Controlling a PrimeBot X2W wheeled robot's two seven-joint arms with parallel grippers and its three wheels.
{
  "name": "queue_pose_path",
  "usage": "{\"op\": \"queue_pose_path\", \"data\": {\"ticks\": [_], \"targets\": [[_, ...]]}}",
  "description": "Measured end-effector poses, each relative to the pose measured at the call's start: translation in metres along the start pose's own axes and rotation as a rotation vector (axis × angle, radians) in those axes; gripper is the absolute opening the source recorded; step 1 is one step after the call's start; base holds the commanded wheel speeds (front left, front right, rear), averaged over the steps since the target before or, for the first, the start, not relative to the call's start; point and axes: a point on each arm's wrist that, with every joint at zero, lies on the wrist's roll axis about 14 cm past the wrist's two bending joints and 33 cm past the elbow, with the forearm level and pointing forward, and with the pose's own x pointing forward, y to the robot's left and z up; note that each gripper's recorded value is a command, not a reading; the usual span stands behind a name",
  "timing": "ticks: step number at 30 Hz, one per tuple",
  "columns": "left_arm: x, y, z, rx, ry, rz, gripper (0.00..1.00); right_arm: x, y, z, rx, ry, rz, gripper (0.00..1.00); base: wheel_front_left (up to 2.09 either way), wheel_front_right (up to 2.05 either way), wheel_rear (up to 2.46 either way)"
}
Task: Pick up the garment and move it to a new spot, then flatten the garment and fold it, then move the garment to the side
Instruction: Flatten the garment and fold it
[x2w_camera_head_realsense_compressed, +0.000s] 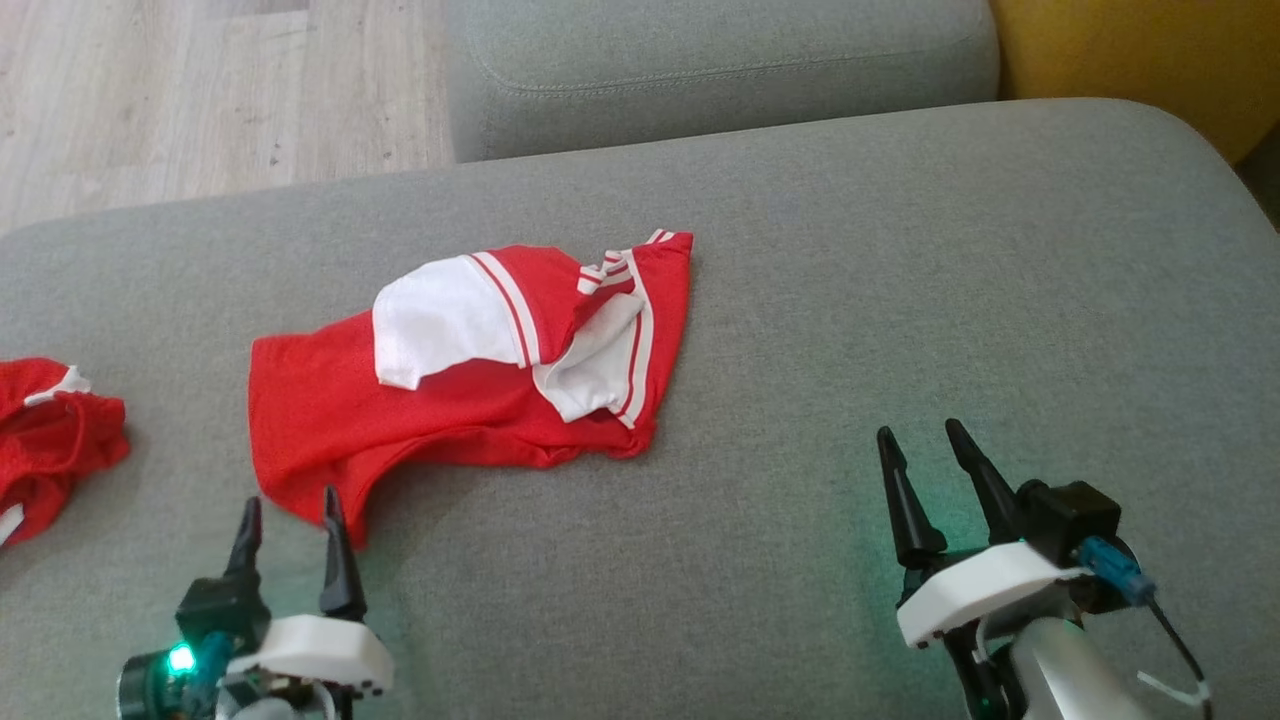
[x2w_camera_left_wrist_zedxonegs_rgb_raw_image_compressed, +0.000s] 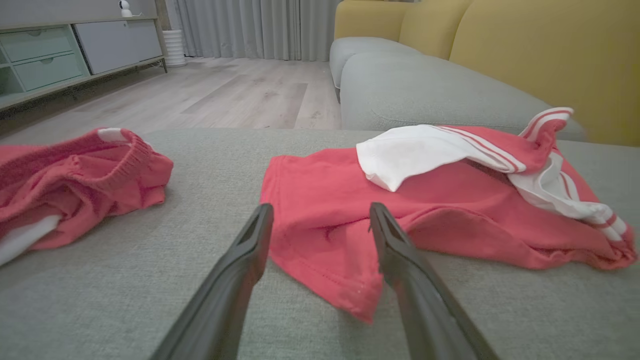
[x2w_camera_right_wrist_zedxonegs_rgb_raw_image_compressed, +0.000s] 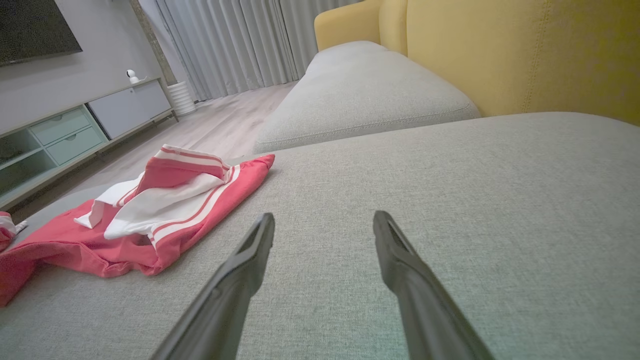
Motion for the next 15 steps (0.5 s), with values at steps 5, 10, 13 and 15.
{"op": "queue_pose_path", "data": {"ticks": [5, 10, 13, 15], "targets": [[0.000, -0.006, 0.000, 0.000, -0.003, -0.021, 1.00, 0.000, 0.001, 0.001, 0.000, -0.002, 0.001, 1.00, 0.00, 0.00, 0.00], [-0.002, -0.014, -0.013, 0.017, 0.037, -0.056, 1.00, 0.002, 0.002, -0.004, 0.001, 0.014, 0.006, 1.00, 0.00, 0.00, 0.00], [-0.003, -0.015, -0.027, 0.033, 0.081, -0.067, 1.00, 0.003, 0.002, -0.010, 0.003, 0.033, 0.007, 1.00, 0.00, 0.00, 0.00], [-0.002, -0.014, -0.035, 0.040, 0.106, -0.066, 1.00, 0.004, 0.002, -0.015, 0.003, 0.047, 0.009, 1.00, 0.00, 0.00, 0.00]]}}
